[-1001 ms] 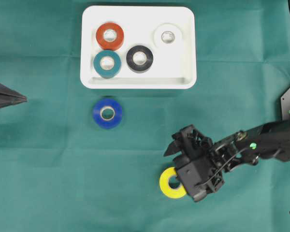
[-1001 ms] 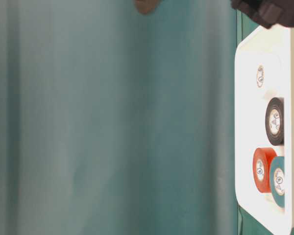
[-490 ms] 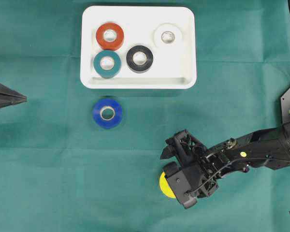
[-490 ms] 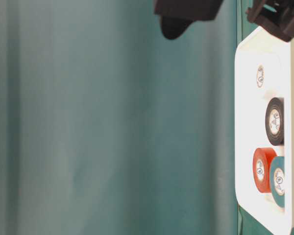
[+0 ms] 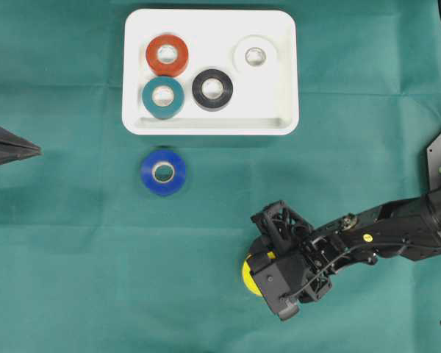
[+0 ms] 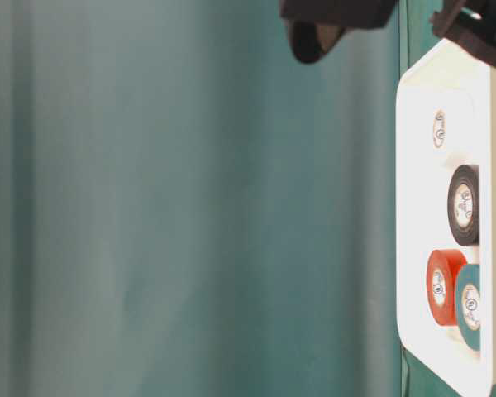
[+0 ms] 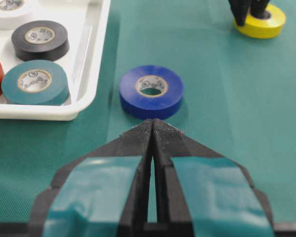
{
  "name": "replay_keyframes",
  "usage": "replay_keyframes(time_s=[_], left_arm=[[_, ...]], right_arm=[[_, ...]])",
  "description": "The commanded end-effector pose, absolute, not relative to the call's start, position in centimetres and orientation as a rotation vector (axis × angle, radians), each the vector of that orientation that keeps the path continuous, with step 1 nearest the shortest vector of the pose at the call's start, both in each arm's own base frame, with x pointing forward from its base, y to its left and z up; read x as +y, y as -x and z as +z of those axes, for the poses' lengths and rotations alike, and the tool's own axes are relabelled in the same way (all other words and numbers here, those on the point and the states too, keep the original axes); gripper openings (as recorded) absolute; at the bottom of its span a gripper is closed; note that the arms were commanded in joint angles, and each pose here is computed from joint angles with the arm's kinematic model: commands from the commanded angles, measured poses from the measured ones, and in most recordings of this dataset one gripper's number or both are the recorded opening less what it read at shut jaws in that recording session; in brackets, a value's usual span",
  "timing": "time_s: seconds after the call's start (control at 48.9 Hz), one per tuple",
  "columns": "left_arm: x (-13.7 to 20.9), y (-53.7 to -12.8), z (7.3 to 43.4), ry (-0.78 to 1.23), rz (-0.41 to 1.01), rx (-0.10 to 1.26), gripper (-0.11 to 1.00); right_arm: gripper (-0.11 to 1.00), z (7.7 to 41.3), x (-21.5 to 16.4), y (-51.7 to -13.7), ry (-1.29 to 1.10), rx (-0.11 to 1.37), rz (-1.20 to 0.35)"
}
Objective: Put the tape into the white case with the right arm.
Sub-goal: 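Lower the right gripper into the yellow tape's core and grip it, then lift the yellow tape and carry it into the tray's lower right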
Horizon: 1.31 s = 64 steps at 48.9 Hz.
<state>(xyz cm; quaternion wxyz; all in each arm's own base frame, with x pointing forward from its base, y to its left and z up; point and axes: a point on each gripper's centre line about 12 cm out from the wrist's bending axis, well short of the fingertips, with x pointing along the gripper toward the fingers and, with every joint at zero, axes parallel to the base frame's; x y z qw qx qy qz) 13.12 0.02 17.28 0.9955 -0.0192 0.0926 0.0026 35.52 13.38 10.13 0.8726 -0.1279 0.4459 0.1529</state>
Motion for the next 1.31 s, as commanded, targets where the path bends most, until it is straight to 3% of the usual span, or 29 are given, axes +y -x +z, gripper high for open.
replay_keyframes(time_s=[0.0,0.388,0.838,1.287], left_arm=[[0.0,-13.3,17.8,0.040,0.005,0.175,0.00],[0.0,-13.3,17.8,0.042,0.007,0.175,0.00],[0.0,-13.3,17.8,0.041,0.005,0.175,0.00],[0.0,-13.3,17.8,0.040,0.007,0.175,0.00]], right_arm=[[0.00,11.4,13.7,-36.3,0.258,0.891,0.321],[0.00,12.7,13.7,-36.5,0.246,0.863,0.315],[0.00,18.0,13.3,-36.3,0.225,0.848,0.251],[0.00,18.0,10.5,-37.3,0.208,0.856,0.181]])
